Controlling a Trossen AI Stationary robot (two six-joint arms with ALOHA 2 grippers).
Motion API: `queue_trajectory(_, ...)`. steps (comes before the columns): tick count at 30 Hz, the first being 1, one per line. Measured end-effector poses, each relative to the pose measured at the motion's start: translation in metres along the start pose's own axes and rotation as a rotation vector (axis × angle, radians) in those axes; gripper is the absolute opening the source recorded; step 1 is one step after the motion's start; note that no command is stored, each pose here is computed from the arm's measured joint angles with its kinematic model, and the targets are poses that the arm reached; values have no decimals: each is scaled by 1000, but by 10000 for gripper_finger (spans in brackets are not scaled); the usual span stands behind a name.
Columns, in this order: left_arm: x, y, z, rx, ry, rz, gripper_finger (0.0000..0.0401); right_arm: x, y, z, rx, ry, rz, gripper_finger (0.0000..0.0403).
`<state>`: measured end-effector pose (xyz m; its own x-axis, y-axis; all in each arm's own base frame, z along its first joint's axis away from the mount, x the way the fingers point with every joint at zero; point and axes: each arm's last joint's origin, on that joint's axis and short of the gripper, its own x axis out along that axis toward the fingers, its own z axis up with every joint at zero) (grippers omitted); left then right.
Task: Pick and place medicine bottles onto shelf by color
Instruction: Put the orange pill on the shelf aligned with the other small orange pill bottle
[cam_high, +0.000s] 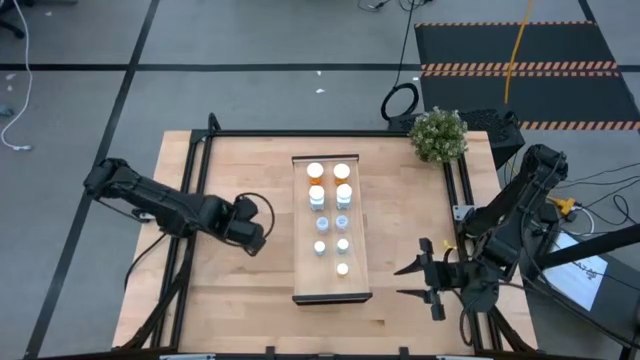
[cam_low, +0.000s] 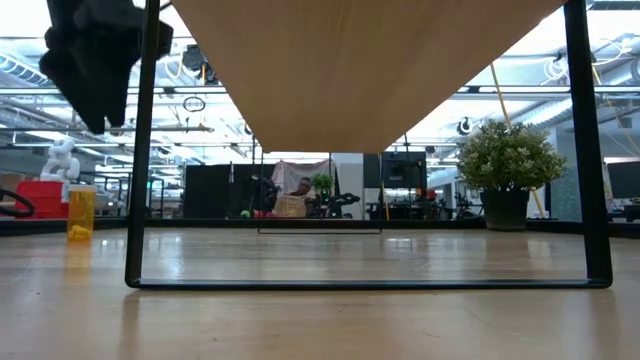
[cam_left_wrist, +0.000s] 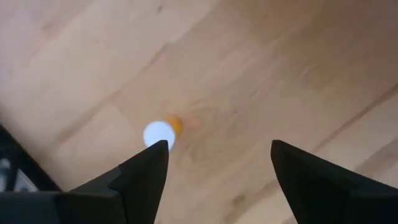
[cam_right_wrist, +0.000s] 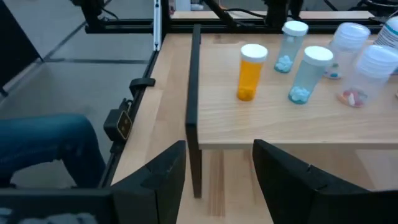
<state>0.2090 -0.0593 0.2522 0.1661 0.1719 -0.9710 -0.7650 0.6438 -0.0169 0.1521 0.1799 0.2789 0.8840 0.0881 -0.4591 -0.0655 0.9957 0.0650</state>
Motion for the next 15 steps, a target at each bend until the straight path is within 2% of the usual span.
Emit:
queue_trajectory(8, 32, 21, 1, -118, 133, 90, 260, -3, -7, -6, 32, -31, 19, 183)
queue_trajectory(15, 52, 24, -4, -117, 149, 58, 253, -3, -7, -6, 29, -30, 19, 183)
